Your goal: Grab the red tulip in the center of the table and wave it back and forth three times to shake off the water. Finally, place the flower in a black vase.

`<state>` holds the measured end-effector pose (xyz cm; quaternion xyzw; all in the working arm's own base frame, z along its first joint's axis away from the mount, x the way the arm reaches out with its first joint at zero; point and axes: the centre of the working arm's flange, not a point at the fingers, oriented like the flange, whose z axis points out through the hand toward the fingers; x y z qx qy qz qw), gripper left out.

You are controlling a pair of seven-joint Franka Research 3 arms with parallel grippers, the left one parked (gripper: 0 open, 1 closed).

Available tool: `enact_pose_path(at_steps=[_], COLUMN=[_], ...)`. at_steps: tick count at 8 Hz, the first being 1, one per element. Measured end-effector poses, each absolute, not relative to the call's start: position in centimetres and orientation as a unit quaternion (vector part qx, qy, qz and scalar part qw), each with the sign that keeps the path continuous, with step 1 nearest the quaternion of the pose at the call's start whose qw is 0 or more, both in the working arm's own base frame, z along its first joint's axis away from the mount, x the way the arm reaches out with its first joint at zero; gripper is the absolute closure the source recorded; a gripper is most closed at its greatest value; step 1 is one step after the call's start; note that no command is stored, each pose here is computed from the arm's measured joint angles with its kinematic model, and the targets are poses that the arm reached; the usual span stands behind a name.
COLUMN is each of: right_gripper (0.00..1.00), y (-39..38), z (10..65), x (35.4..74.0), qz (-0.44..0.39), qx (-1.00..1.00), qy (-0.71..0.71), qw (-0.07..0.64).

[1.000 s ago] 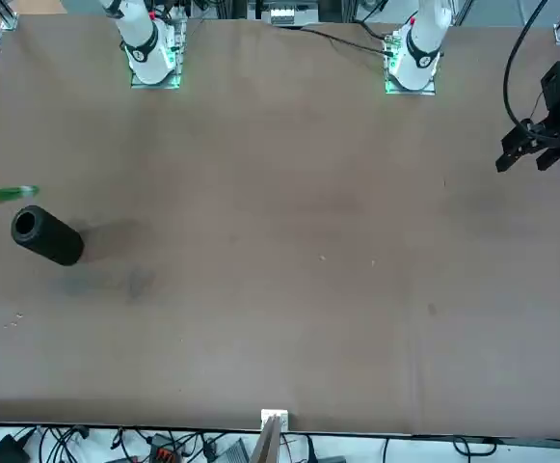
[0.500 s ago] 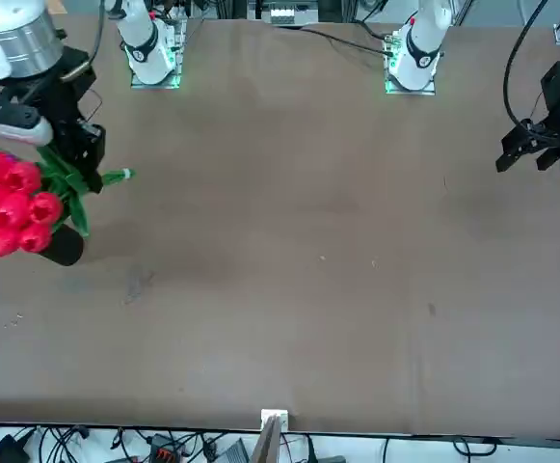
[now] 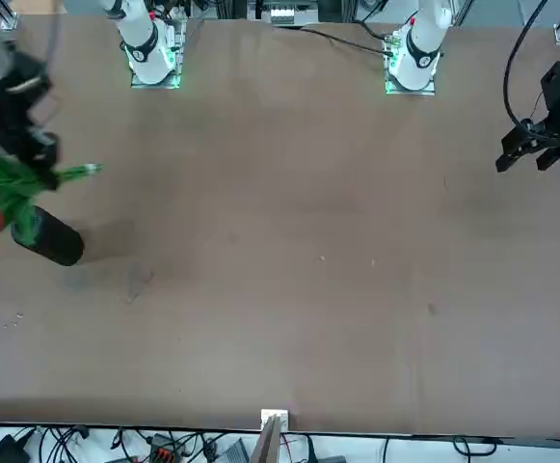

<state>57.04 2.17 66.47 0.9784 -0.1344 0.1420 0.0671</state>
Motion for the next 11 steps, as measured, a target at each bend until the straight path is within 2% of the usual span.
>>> enact_pose_path(at_steps=[2,4,7,9,11], right_gripper=[0.9,0.9,0.9,0.9,0.9], y=[-9.7,-11.5,-12.9,-17.8,-20.6], z=[67.8,69.0,68.6,66.1,61.1], x=[56.1,55.4,55.4,55.2,55.5], qz=[0.14,0.151,0.151,0.167,0.19], qx=[0.984,0.984,0.983,0.975,0.967], qy=[-0.105,-0.093,-0.106,-0.144,-0.166], qw=[0.03,0.005,0.007,0.016,0.026])
